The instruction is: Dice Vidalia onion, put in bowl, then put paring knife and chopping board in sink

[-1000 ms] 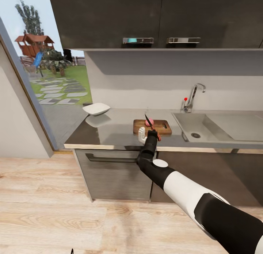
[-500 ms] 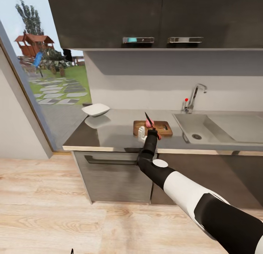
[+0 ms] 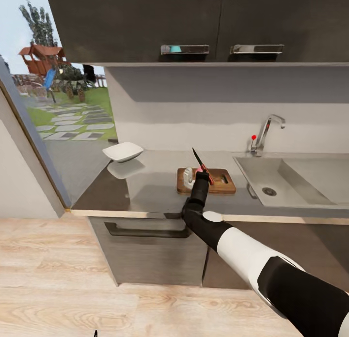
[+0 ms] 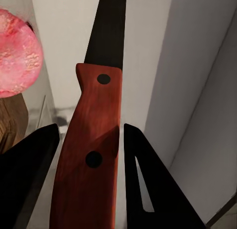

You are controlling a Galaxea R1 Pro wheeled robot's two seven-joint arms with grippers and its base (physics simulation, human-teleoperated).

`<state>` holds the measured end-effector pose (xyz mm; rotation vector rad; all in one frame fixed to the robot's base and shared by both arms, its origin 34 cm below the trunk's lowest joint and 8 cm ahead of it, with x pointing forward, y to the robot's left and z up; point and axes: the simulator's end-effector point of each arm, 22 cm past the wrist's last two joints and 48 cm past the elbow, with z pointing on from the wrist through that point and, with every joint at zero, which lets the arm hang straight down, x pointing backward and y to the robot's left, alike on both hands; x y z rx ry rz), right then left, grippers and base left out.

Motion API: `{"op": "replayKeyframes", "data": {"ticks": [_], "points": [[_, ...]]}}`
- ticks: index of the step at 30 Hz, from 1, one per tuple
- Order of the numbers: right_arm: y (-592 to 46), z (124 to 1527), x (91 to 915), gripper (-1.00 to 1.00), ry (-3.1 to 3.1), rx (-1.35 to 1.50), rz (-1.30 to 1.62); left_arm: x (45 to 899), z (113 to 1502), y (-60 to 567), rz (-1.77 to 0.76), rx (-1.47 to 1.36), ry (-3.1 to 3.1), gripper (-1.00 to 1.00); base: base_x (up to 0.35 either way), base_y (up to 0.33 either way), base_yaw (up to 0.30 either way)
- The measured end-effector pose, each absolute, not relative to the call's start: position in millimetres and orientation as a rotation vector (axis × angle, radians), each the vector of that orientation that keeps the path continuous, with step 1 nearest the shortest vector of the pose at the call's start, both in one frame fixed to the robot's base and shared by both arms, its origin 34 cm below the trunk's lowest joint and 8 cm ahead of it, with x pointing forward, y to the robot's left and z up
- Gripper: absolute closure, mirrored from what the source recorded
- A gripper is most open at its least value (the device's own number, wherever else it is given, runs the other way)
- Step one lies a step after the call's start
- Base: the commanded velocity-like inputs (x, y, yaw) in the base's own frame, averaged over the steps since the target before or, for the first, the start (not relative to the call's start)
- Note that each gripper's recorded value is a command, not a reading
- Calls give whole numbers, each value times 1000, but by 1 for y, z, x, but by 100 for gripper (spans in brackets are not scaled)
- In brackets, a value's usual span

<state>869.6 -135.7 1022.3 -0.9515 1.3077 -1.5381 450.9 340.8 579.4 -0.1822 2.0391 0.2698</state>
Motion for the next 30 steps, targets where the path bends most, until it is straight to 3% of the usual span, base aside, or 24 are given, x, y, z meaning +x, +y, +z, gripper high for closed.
{"op": "replayKeyframes", "data": {"ticks": [30], "points": [[-160, 994, 869, 100, 1356, -1009, -1605, 451, 579, 341, 270, -182, 2040, -100, 3, 0, 0]]}}
